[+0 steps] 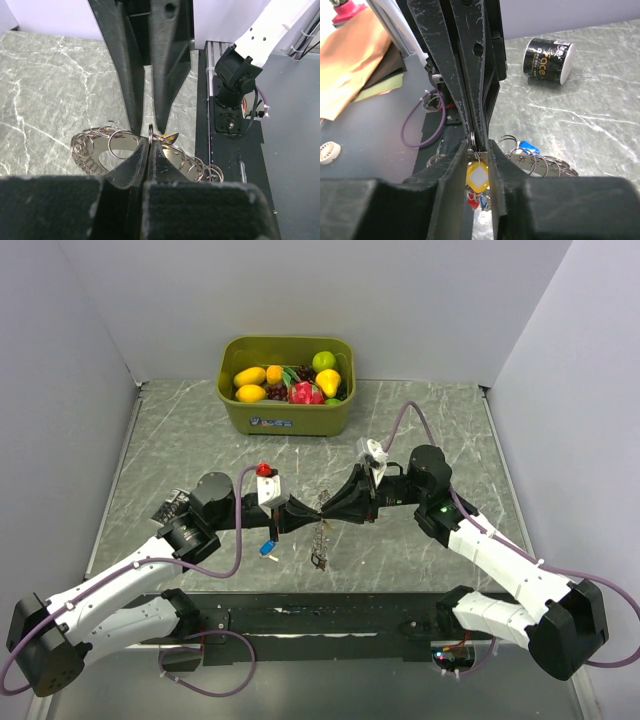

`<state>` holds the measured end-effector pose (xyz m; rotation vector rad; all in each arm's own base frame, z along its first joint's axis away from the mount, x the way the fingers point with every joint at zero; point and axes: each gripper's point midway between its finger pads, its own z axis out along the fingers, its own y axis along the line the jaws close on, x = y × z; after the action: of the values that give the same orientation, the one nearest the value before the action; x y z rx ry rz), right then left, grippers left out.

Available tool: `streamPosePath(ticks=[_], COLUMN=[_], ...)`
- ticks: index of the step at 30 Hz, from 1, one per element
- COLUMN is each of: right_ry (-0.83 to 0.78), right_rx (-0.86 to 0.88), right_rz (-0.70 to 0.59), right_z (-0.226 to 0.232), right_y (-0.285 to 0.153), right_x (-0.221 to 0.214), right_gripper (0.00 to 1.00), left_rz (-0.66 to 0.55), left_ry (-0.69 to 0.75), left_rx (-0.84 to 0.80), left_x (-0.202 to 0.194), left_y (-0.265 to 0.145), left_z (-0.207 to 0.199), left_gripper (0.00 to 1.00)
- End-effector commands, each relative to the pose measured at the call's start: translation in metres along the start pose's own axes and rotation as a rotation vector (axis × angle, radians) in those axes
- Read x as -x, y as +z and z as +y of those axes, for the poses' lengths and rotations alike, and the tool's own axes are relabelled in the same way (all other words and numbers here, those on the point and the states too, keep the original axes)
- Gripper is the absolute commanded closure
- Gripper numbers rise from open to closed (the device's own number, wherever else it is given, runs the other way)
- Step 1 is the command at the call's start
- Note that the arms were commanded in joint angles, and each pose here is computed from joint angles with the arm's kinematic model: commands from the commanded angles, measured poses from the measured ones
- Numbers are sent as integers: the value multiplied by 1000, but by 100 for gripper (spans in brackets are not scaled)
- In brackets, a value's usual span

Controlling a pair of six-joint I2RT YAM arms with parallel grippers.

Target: Put the keys on the keyring

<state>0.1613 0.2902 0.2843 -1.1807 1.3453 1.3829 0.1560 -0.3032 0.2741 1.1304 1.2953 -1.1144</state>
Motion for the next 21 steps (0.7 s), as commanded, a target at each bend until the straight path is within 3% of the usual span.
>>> streamPosePath(ticks=[1,2,5,11,13,14,17,21], right_ry=[-62,-53,-41,-45,-69,-68,-70,-95], right_rx=[27,21,18,-19,-30,-41,-68,-59], right_rz=[-37,-36,-29,-13,-11,2,15,36], right_z=[5,3,2,-1,-1,-3,-4,-4], right_y=[3,3,4,2,1,0,-2,-3], right_x=[23,23,25,29,33,31,32,35], right_gripper=[80,88,100,100,100,100,100,100], left_rz=[-133,-133,-140,-112,-85,-72,-21,42], left_ry=[98,97,92,91,72,61,70,59], left_rx=[-34,-37,-44,-28,-12,-3,-16,9], left_x=[51,51,52,50,49,48,46,47], left_y=[1,1,1,-1,-4,-5,-9,-14], left_z=[-6,-7,-8,-7,-6,-5,-8,-6], left_gripper=[99,99,99,98,94,90,64,42])
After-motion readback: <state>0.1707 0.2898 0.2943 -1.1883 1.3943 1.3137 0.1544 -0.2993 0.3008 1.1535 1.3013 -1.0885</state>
